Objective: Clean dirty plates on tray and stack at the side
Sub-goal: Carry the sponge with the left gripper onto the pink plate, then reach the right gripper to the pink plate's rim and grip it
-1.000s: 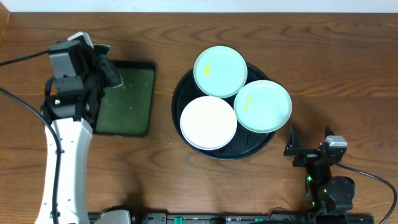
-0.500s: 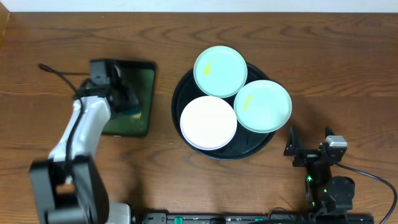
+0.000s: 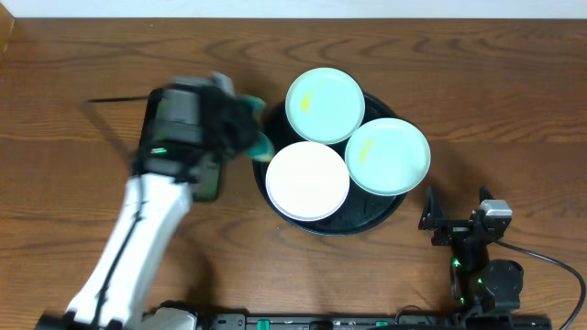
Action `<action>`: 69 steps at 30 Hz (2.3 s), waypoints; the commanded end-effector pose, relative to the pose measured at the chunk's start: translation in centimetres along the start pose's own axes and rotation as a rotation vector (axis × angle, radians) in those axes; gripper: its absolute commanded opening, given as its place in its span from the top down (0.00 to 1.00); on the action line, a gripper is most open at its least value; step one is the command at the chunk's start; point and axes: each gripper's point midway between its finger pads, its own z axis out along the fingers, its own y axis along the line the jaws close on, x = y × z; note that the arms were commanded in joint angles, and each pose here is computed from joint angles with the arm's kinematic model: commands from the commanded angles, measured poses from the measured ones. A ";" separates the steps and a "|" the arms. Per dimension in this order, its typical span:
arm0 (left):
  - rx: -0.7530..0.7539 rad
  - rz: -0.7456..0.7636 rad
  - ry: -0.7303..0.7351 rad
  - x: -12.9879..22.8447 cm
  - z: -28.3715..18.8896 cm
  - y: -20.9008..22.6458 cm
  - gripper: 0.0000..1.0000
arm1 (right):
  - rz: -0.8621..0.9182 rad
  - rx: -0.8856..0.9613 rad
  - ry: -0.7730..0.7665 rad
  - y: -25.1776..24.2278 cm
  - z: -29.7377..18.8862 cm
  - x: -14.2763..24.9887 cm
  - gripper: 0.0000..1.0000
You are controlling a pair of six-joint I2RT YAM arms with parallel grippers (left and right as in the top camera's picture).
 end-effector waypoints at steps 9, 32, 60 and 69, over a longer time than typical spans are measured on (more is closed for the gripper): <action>-0.227 -0.056 0.198 9.9 11.0 1.4 0.93 | -0.007 0.005 0.003 -0.2 0.0 0.2 0.01; -0.233 -0.068 0.148 8.4 10.9 1.8 0.93 | -0.006 -0.338 -0.780 6.4 -8.8 -18.7 0.01; -0.236 -0.066 0.132 8.1 10.9 1.8 0.93 | 0.095 -0.473 0.619 13.5 10.5 -15.5 0.31; -0.237 -0.066 0.132 8.1 10.9 1.8 0.93 | 0.065 -0.416 1.141 13.8 13.9 -1.1 0.48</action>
